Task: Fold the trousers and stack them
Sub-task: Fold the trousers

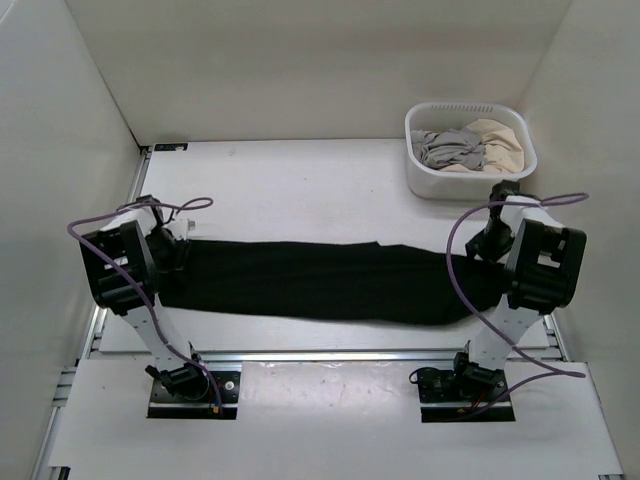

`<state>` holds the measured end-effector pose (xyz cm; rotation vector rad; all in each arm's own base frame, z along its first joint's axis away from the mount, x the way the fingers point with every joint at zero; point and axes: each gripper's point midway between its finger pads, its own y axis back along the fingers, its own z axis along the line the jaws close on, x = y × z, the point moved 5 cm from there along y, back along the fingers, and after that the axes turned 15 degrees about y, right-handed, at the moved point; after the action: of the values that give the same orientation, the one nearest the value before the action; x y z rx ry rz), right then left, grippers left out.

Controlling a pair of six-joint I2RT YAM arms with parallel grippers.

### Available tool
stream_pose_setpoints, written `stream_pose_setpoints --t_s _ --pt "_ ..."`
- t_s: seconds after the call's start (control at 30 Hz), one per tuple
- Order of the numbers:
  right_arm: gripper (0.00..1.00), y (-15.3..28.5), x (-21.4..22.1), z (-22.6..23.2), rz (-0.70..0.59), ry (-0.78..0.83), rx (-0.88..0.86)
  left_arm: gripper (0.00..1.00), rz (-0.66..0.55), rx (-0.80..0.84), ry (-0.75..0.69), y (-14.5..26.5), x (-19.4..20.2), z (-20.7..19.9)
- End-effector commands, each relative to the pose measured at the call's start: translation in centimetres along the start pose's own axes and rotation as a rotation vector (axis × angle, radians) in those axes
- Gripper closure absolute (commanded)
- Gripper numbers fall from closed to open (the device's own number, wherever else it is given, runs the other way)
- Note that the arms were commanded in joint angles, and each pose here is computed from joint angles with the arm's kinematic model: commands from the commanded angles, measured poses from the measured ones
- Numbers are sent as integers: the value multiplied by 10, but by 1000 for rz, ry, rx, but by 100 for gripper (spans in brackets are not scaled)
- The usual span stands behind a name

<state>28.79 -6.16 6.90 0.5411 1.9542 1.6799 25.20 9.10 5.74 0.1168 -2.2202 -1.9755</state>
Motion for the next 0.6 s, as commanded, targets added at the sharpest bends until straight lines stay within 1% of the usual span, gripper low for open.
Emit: stream_pose_setpoints --t_s 0.0,0.03,0.13,0.17,0.2,0.23,0.27,0.3,0.4,0.43,0.47,0.57 --pt "56 18 -53 12 -172 12 -30 56 -171 -4 -39 -3 -42 -2" --pt "56 20 -56 16 -163 37 -56 56 -173 11 -40 -3 -43 -4" --pt "46 42 -59 19 -181 89 -111 55 -132 36 -36 -8 -32 -7" --pt "36 51 -59 21 -195 104 -145 55 -140 35 -37 -5 -28 -8" --pt "29 54 -53 17 -199 118 -145 55 -141 35 -37 -4 -26 -9" --pt "21 71 -49 12 -235 113 -158 55 -143 35 -37 -3 -23 -9" --pt "6 78 -41 6 -232 112 -141 53 -143 35 -37 -2 -17 -10" --pt "1 89 -34 -4 -256 98 -135 53 -143 35 -37 -1 -14 -10" --pt "1 91 -14 -27 -238 16 -160 52 -144 17 -26 1 -10 -9" --pt "1 87 -7 -30 -214 -8 -171 52 -135 19 -11 -1 -8 -10" --pt "1 72 7 -39 -157 -29 -160 52 -135 19 -11 -1 -8 -10" --pt "1 51 24 -50 -100 -59 -138 52 -148 27 -2 2 -8 -12"
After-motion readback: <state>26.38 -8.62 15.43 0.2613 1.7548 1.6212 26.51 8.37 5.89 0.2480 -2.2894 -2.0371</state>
